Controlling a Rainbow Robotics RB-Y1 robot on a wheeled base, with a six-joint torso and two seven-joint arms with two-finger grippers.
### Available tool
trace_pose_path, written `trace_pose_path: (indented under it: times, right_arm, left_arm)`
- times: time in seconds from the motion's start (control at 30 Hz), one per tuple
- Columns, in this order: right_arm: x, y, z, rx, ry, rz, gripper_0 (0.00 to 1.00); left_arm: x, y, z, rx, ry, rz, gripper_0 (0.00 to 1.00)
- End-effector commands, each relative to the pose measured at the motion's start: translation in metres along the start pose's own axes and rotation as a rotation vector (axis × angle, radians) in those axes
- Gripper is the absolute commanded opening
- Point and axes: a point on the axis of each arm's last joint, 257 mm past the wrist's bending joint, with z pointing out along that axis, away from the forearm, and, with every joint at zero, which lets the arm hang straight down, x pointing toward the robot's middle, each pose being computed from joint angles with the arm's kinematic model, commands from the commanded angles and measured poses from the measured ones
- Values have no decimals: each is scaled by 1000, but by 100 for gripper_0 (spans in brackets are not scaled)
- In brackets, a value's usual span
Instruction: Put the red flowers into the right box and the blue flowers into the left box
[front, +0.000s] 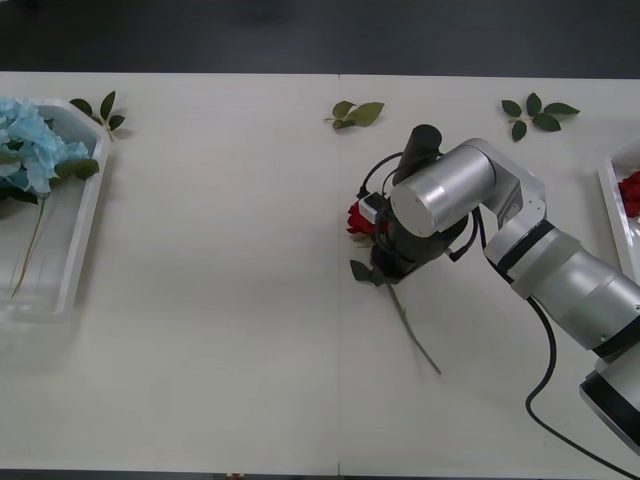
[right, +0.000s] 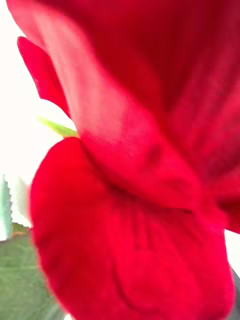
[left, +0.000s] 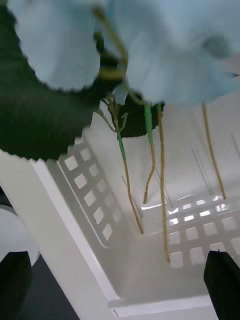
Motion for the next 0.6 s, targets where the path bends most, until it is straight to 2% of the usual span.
trace_pose_path:
  times: [0.03, 0.33, 0.4, 0.5, 0.53, 0.6]
  right_arm:
    - [-13, 8, -2, -12, -48, 1, 88]
    - [-16, 10, 4, -21, -84, -10, 88]
    - [-17, 11, 4, -22, -87, -14, 80]
    - [-17, 11, 6, -22, -93, -20, 44]
    - [-18, 10, 6, -19, -95, -21, 39]
    - [-19, 10, 6, -20, -102, -24, 19]
  left_arm:
    - [-19, -15, -30, 65, -74, 135, 100]
    - [-67, -84, -55, 305, -314, 348, 100]
    - [-77, -101, -63, 360, -379, 371, 100]
    - [-93, -130, -76, 459, -474, 395, 100]
    - [-94, -135, -79, 479, -486, 401, 100]
    - [-100, -157, -88, 558, -539, 418, 100]
